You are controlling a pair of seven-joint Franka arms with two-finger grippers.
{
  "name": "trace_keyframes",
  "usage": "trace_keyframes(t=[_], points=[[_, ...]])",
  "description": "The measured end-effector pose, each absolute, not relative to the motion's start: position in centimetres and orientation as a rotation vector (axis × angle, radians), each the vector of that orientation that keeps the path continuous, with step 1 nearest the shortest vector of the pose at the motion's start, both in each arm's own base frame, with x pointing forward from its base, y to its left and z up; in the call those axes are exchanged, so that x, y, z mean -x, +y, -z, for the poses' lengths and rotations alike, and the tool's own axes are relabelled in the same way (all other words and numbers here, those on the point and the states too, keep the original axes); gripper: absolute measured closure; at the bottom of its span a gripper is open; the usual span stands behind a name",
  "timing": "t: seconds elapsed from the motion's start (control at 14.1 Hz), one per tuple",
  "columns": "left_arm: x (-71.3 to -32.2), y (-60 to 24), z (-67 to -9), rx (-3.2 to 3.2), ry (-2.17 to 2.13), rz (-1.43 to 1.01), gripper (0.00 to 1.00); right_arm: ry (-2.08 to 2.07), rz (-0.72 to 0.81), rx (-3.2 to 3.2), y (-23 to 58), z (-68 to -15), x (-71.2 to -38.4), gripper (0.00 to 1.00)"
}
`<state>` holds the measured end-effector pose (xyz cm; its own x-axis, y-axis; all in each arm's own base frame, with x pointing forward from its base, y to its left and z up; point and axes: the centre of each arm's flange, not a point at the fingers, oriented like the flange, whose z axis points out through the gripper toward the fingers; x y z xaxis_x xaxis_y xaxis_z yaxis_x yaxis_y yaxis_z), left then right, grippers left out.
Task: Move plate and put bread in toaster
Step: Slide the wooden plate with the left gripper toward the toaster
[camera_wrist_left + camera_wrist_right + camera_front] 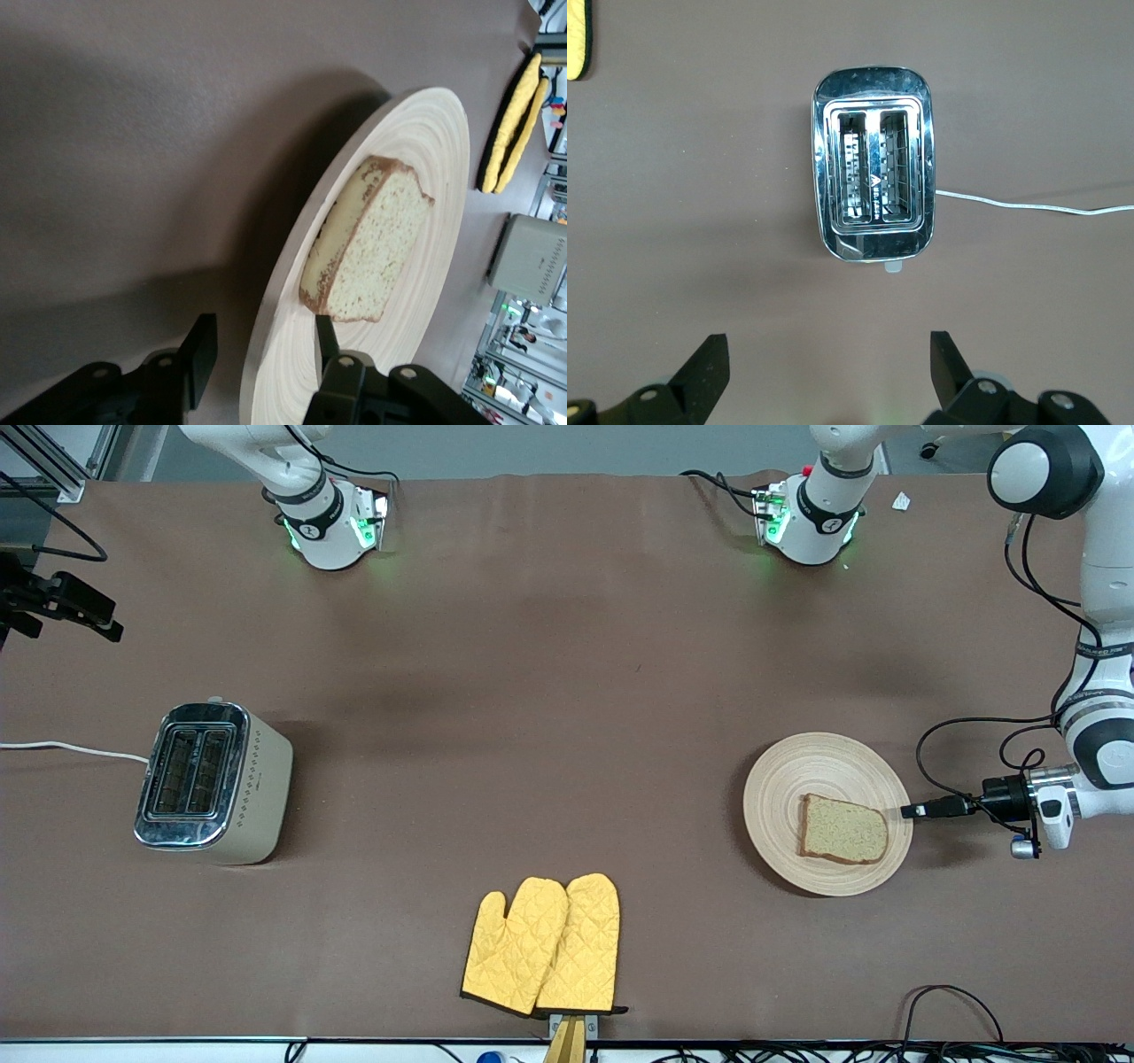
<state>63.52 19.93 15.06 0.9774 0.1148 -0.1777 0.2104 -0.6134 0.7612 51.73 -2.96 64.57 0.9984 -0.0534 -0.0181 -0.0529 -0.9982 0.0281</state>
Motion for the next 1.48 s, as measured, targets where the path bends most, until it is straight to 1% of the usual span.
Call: trace_keyframes(t=[0.07, 0.21, 0.28, 0.35, 0.42, 0.71, 0.92, 1.06, 1.27, 1.48], points=[[-63.5, 19.8, -15.0, -2.232, 0.215, 0.14, 0.54, -0.083, 0.029, -3.113, -3.0, -64.6, -51.7, 0.0], [-63.4, 19.8, -14.8, -2.229, 0.191, 0.136, 0.74, -0.083, 0.029, -3.113, -3.0, -64.6, -51.7, 0.0], [-63.3, 19.7, -14.7, -2.226, 0.182, 0.133, 0.74, -0.083, 0.029, -3.113, -3.0, -64.6, -51.7, 0.0], [-63.3, 19.7, -14.5, -2.225, 0.166, 0.126, 0.82, -0.083, 0.029, -3.113, -3.0, -64.6, -51.7, 0.0], [-63.2, 19.7, -14.6, -2.207, 0.127, 0.106, 0.87, -0.083, 0.029, -3.113, -3.0, -64.6, -51.7, 0.0], [-63.5, 18.8, -15.3, -2.17, 0.026, 0.088, 0.89, -0.083, 0.03, -3.113, -3.0, -64.6, -51.7, 0.0], [-65.3, 15.0, -17.6, -2.095, -0.069, 0.102, 0.89, -0.083, 0.03, -3.113, -3.0, -64.6, -51.7, 0.0], [-66.6, 10.6, -19.6, -2.025, -0.108, 0.148, 0.89, -0.083, 0.03, -3.113, -3.0, -64.6, -51.7, 0.0], [-68.1, 1.5, -22.4, -1.939, -0.148, 0.241, 0.89, -0.083, 0.03, -3.113, -3.0, -64.6, -51.7, 0.0], [-68.8, -7.8, -23.7, -1.95, -0.173, 0.297, 0.89, -0.084, 0.03, -3.113, -3.0, -64.6, -51.7, 0.0]])
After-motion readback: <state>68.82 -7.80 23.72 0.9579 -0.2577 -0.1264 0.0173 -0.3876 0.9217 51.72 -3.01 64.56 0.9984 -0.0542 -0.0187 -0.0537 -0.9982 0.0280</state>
